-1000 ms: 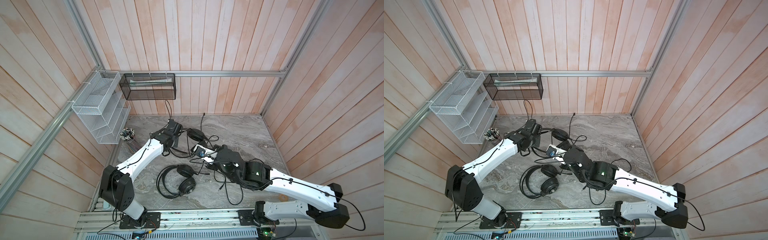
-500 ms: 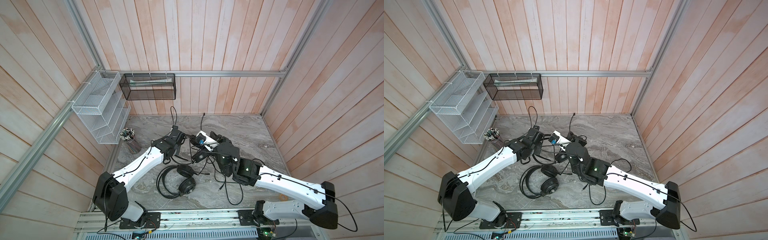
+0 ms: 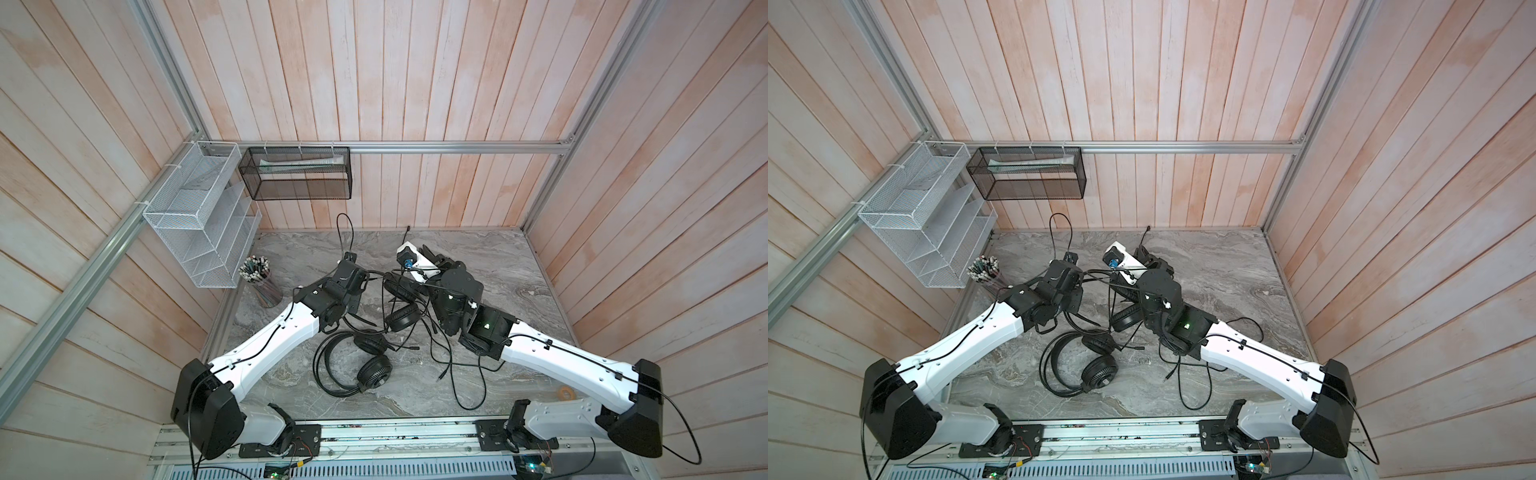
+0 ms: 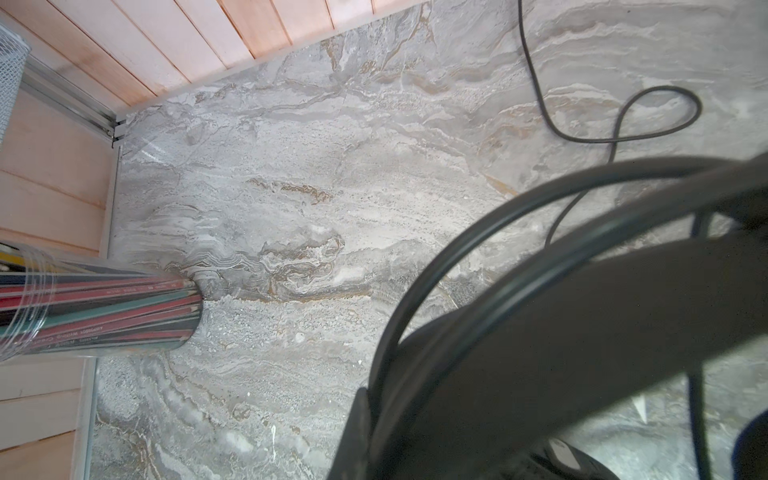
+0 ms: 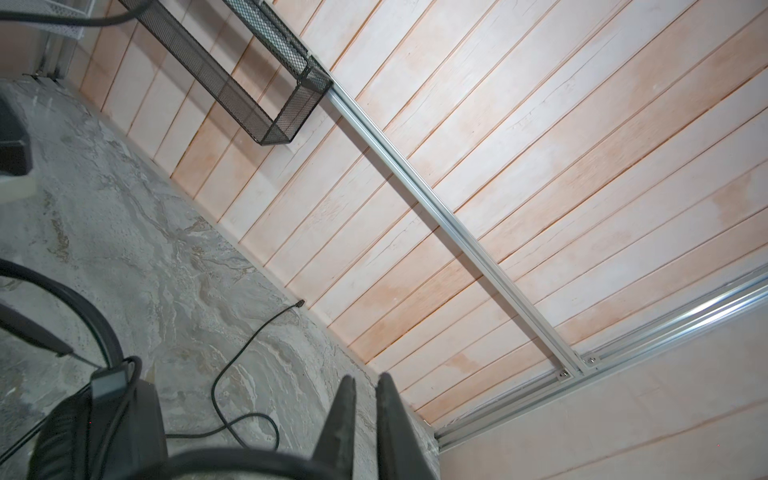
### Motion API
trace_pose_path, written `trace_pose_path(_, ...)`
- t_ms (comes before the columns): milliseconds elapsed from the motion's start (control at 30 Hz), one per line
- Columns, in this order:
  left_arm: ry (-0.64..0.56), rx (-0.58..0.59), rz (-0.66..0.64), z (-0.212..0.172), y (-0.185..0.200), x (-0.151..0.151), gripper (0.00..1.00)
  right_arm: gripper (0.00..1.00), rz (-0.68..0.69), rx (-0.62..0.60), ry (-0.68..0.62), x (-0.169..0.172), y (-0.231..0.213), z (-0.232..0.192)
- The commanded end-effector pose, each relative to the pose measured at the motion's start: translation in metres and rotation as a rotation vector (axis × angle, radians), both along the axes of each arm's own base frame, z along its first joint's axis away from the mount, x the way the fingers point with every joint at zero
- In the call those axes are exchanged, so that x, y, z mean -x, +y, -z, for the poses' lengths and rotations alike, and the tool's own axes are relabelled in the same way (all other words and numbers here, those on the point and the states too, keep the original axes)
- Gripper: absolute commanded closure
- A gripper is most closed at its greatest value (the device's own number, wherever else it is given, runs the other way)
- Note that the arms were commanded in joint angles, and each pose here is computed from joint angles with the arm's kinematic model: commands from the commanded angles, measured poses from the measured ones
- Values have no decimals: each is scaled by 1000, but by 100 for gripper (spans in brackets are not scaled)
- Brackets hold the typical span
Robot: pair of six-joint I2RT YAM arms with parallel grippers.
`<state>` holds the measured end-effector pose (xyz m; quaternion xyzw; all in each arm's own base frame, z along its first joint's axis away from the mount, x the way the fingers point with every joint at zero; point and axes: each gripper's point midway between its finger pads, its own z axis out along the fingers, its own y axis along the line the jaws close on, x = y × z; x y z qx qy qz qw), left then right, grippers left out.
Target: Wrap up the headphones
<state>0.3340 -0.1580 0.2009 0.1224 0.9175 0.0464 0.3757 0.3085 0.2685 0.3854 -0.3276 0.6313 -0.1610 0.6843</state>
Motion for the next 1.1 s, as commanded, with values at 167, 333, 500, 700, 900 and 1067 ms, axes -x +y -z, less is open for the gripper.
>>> trace_pose_path(167,-114,114,-119,-60,25,-2,100,100,-189,-178,-37,35,12,-58)
trace_pose_path(333,-174,198,-193,-91,57,-9,100,100,-287,-161,-1,63,24,-67)
trace_pose_path(500,-198,212,-209,-104,65,-12,100,100,-359,-90,66,80,36,-47)
trace_pose_path(700,-157,229,-133,-92,52,-9,100,100,-316,-70,43,72,27,-47)
trace_pose_path(900,-126,203,-39,-76,28,-2,100,100,-311,-18,21,58,31,-67)
trace_pose_path(1067,-91,165,47,-62,4,6,100,100,-342,3,27,50,37,-80)
